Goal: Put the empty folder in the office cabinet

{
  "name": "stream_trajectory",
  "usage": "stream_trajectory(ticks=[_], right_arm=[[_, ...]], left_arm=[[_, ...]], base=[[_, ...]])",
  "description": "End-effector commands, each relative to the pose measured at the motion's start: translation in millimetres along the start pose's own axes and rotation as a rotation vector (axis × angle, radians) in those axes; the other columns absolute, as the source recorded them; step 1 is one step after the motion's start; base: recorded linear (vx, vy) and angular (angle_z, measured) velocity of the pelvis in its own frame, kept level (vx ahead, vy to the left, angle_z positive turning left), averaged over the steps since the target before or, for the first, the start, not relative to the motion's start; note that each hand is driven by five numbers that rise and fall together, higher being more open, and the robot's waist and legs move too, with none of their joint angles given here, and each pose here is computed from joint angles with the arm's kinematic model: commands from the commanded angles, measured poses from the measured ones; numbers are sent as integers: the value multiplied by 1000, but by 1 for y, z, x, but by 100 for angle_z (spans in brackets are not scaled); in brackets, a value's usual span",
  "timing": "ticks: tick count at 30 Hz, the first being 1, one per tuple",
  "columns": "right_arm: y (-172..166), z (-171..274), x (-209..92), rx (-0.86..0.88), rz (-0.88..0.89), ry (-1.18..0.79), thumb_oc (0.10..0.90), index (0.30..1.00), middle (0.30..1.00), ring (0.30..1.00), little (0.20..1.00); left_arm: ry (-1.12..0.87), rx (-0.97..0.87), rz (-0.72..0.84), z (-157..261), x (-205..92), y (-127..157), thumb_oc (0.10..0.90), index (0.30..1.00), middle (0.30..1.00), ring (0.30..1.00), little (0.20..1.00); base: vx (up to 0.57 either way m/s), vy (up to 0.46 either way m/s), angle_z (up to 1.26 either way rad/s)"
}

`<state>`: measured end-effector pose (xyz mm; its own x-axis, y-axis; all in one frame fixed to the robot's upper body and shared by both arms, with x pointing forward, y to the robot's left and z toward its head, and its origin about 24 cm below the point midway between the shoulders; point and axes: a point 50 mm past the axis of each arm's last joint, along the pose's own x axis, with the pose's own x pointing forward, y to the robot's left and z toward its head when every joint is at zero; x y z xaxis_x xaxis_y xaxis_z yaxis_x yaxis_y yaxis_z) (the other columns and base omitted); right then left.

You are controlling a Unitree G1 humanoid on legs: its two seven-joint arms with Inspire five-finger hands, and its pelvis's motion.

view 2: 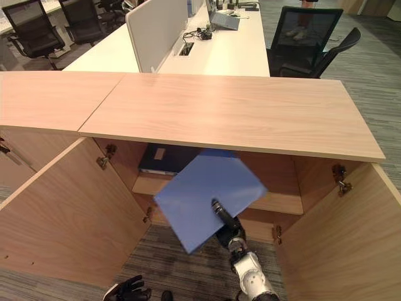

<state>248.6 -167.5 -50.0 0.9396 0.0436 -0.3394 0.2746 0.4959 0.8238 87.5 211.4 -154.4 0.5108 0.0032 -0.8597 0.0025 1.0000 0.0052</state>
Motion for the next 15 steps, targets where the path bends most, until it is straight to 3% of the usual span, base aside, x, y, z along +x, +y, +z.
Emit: stream_trajectory(ticks=[1,8,15], right_arm=[[66,52,25,145,218,-308,400,300,300,300,300],[71,128,36,327,120,-615,400,300,300,300,300],[88,207,38,429,33,-794,400,300,300,300,300]], left_arm=[[51,89,35,-15,-10,24,800,900,900,900,900],[1,124,0,-3,-6,16,800,900,900,900,900],[-79,185,-68,17,-3,6,800,900,900,900,900]], base=[[0,0,0],[-19,31,6],[-53,50,8]])
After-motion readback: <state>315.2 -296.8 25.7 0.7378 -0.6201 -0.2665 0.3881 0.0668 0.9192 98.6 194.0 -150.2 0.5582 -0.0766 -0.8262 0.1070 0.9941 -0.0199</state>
